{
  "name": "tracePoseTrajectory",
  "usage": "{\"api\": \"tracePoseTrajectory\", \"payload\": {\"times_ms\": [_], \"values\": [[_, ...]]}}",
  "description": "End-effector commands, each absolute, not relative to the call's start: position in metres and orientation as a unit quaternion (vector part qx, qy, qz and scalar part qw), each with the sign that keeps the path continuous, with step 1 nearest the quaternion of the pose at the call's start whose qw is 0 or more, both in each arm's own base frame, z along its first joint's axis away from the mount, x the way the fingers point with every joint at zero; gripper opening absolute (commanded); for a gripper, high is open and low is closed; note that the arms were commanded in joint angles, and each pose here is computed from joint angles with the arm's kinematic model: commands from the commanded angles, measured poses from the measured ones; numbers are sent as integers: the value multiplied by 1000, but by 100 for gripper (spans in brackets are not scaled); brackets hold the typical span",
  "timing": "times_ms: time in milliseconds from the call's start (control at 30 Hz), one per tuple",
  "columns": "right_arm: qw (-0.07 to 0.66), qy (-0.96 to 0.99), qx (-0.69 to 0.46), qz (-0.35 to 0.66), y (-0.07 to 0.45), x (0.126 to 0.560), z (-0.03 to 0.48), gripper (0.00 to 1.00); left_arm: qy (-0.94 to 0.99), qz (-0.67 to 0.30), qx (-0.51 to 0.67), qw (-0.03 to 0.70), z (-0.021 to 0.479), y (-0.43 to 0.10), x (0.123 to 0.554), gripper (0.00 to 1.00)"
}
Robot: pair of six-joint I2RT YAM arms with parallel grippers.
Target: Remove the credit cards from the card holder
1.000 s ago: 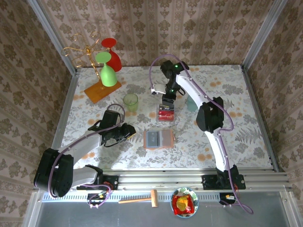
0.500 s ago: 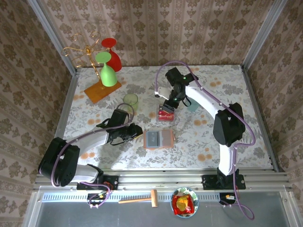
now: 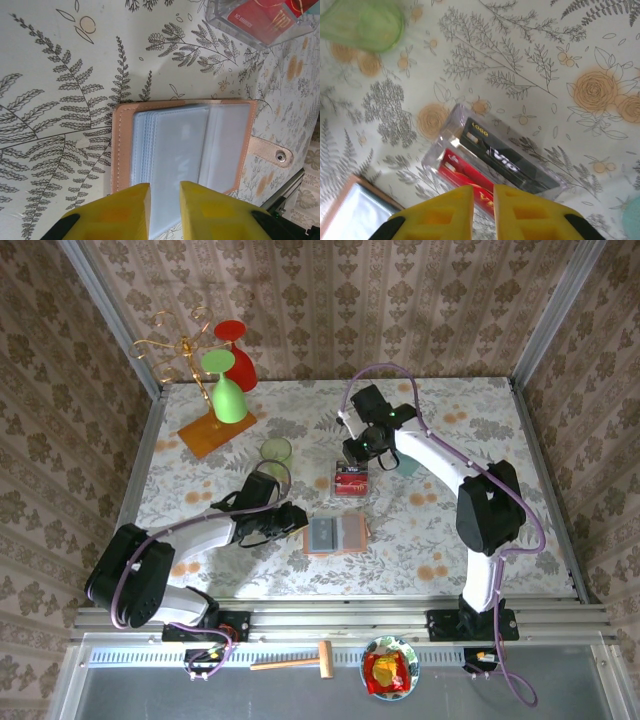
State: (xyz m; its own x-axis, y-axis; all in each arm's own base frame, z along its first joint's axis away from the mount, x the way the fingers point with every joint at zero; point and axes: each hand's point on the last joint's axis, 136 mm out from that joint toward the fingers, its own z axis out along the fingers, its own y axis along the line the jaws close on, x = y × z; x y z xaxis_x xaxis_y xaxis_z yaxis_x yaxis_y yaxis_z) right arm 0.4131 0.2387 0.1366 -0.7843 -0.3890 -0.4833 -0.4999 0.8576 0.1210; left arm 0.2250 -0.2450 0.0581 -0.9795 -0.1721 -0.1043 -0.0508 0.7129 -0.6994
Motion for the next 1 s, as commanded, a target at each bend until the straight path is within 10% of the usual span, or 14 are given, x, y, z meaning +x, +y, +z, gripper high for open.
{"api": "tracePoseTrajectory", "payload": {"times_ms": [0, 967], "values": [[232, 944, -145, 184, 250, 407, 144, 19, 917, -386, -54, 87, 67, -254, 230, 22], [99, 947, -56, 299, 294, 286, 107, 21, 937, -342, -57, 38, 23, -242, 196, 7]]}}
